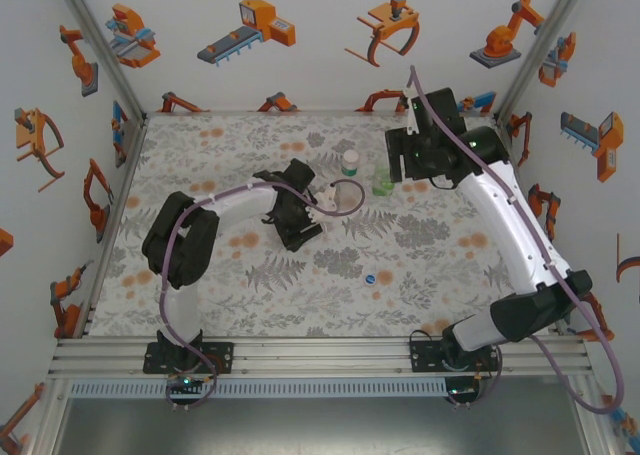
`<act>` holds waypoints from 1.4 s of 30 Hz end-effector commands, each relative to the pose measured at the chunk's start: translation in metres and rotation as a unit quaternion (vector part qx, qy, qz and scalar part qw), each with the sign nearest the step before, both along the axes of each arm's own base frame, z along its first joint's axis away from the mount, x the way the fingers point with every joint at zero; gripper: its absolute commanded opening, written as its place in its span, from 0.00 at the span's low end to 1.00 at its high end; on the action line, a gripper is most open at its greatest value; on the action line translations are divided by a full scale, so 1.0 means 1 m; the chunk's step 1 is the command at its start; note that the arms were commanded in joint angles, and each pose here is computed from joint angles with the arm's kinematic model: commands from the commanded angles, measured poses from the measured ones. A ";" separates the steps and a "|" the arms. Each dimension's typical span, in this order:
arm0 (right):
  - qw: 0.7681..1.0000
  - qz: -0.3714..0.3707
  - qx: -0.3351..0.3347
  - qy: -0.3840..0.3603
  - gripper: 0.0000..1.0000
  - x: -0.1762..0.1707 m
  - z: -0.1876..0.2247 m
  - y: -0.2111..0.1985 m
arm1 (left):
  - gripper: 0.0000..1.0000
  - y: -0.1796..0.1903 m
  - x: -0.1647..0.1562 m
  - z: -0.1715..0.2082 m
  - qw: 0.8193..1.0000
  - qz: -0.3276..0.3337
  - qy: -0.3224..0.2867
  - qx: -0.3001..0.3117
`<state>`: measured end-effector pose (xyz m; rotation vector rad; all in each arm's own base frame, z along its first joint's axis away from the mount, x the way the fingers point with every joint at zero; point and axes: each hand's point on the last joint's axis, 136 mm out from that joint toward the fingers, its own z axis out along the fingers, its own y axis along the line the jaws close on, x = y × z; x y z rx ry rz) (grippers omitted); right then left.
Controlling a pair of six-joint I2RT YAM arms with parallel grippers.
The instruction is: Screw on the bottle caps
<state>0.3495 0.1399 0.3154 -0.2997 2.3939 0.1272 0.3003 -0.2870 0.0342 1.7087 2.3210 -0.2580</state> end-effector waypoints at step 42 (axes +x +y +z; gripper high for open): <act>0.986 -0.039 0.022 0.161 0.55 -0.108 -0.200 0.075 | 0.05 0.066 -0.049 0.321 0.806 0.020 -0.278 -0.523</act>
